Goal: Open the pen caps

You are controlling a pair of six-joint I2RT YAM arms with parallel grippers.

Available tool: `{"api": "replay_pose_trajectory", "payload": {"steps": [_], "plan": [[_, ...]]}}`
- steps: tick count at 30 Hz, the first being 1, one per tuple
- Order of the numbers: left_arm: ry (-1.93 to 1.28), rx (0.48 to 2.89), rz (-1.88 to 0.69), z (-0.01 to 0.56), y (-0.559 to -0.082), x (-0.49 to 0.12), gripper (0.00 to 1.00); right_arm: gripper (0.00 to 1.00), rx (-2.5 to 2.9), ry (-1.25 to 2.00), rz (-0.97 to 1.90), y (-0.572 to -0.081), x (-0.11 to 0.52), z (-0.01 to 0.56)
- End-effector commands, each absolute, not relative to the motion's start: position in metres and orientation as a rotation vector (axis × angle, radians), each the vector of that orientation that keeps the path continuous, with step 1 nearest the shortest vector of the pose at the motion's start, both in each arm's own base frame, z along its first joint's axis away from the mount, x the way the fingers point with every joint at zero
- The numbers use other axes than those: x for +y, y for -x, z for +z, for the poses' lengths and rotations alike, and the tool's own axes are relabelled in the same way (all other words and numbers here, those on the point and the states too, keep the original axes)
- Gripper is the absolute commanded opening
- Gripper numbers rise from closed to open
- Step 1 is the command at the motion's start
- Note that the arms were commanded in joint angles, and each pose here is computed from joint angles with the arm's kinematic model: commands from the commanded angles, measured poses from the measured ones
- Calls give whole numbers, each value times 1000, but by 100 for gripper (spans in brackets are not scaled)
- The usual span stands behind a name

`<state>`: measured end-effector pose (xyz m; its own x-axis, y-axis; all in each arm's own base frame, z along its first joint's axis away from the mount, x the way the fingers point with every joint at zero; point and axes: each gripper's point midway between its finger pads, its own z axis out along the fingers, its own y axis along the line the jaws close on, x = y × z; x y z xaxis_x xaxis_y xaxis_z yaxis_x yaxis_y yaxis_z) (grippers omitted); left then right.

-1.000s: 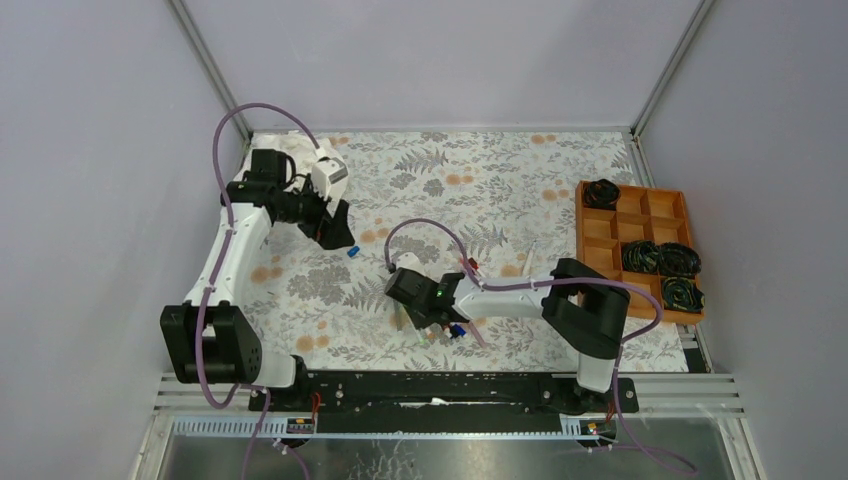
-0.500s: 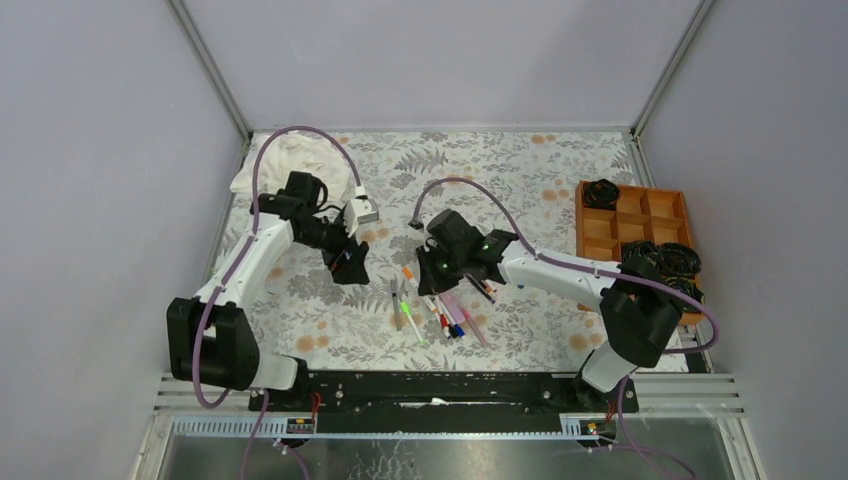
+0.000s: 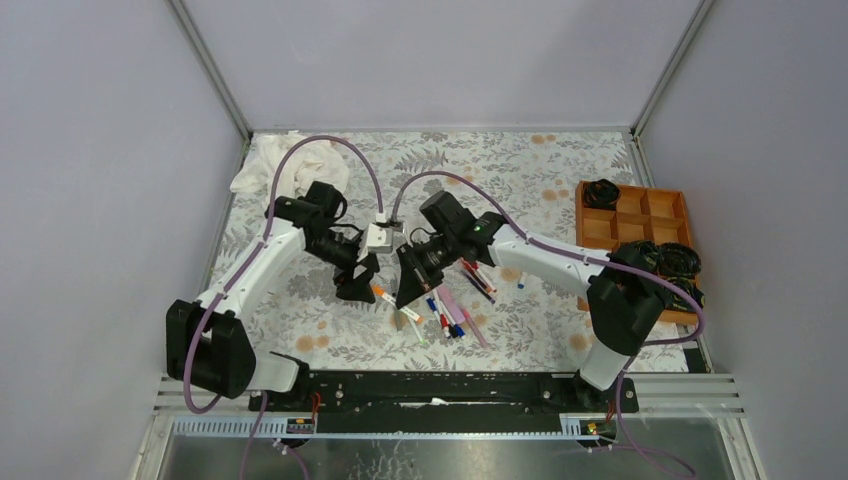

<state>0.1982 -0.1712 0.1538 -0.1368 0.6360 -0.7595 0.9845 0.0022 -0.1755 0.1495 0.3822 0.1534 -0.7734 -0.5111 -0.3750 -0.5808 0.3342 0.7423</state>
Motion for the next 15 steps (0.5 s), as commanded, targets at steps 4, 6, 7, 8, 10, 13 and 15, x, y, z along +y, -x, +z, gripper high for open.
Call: {"api": "replay_pose_trajectory", "payload": {"steps": [4, 6, 7, 8, 10, 13, 15], "plan": [[-1769, 1683, -1009, 165, -174, -174, 68, 0, 2420, 1068, 1627, -149, 391, 186], [-1768, 1665, -1014, 168, -172, -175, 59, 0, 2424, 1052, 1639, -151, 390, 186], [-1767, 1656, -1018, 169, -171, -177, 54, 0, 2430, 1046, 1642, -152, 391, 184], [-1765, 1644, -1024, 171, -170, -178, 50, 0, 2433, 1045, 1646, -152, 391, 184], [-1764, 1622, -1035, 174, -168, -181, 41, 0, 2439, 1037, 1651, -153, 392, 182], [-1775, 1597, -1053, 176, -163, -185, 20, 0, 2441, 1025, 1662, -155, 395, 182], [-1780, 1593, -1058, 176, -161, -187, 4, 0, 2440, 1007, 1672, -157, 397, 183]]}}
